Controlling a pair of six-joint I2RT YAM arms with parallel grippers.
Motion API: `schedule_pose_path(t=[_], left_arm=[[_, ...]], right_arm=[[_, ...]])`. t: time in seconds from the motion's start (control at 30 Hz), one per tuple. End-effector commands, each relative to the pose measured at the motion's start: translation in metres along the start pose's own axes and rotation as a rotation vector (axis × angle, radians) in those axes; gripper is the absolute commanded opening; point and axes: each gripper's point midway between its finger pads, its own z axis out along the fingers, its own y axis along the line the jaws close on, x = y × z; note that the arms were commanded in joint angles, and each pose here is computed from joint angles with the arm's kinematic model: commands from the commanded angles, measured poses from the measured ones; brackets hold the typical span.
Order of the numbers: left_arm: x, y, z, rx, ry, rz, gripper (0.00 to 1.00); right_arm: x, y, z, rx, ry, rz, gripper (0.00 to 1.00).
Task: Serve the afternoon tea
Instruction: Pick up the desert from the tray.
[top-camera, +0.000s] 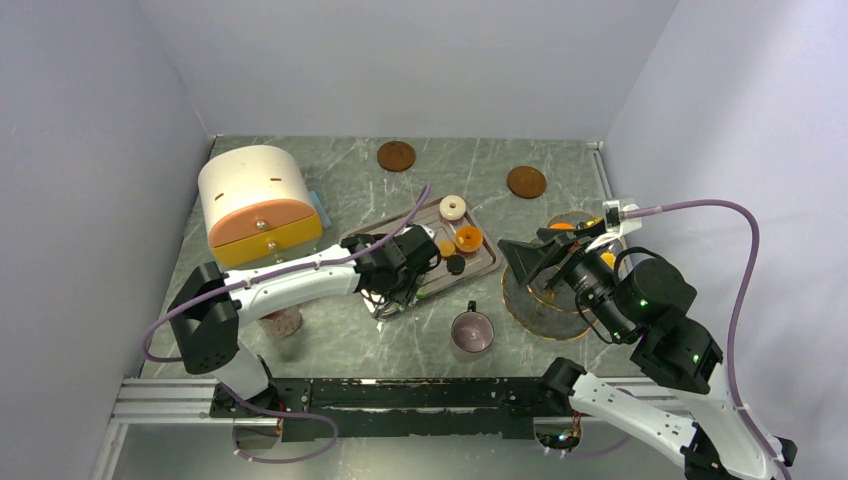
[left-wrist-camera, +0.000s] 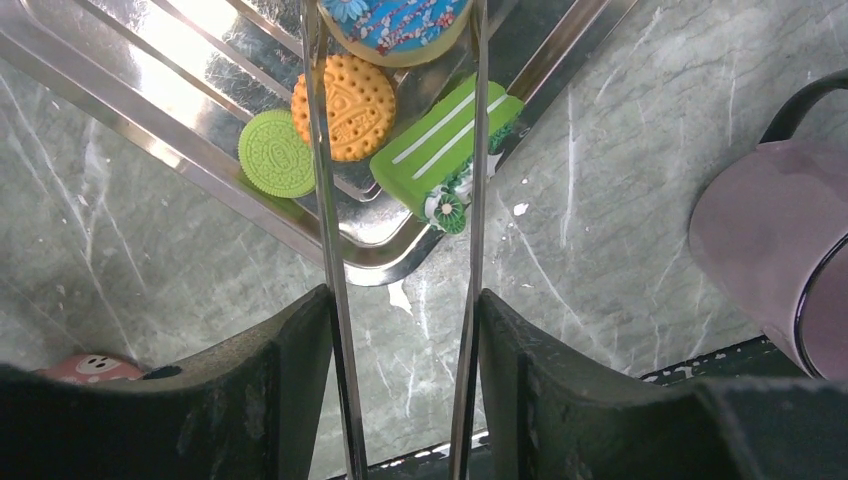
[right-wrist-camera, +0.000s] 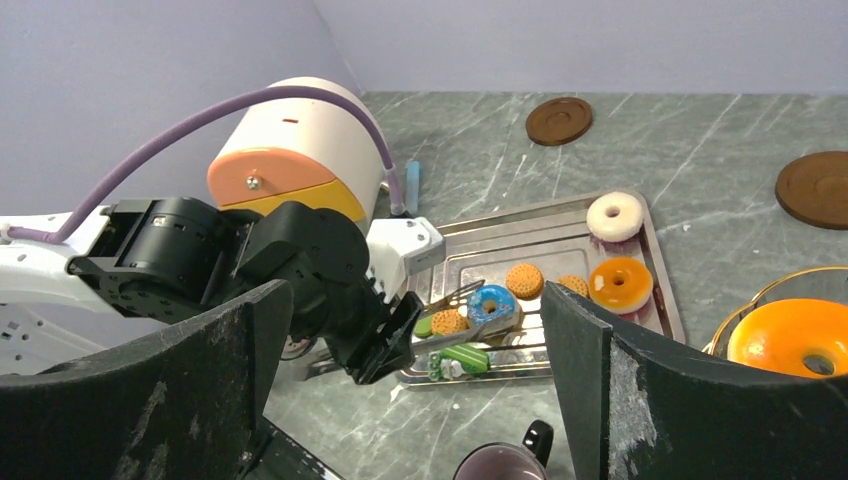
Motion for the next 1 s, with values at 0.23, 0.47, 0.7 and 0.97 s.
schedule_pose_path(t=[0.23, 0.47, 0.7, 0.97], left_arm=[[-0.019, 0.004, -0.015, 0.005, -0.076, -0.024, 0.49], [-0.03, 0.01, -0.037, 0.004, -0.122, -0.041, 0.48], [-0.048, 0.007, -0.065, 0.071, -0.206, -0.076, 0.46], [-0.078, -0.021, -0.095, 0.252, -0.323, -0.067, 0.44]], right_arm=[[-0.007, 0.001, -0.002, -0.004, -0.029, 0.015, 0.99], [-0.006, 0.002, -0.002, -0.009, -0.029, 0.021, 0.99], [-0.01, 0.003, -0.003, -0.012, -0.035, 0.025, 0.99], [-0.012, 0.006, -0.003, -0.023, -0.037, 0.034, 0.99]])
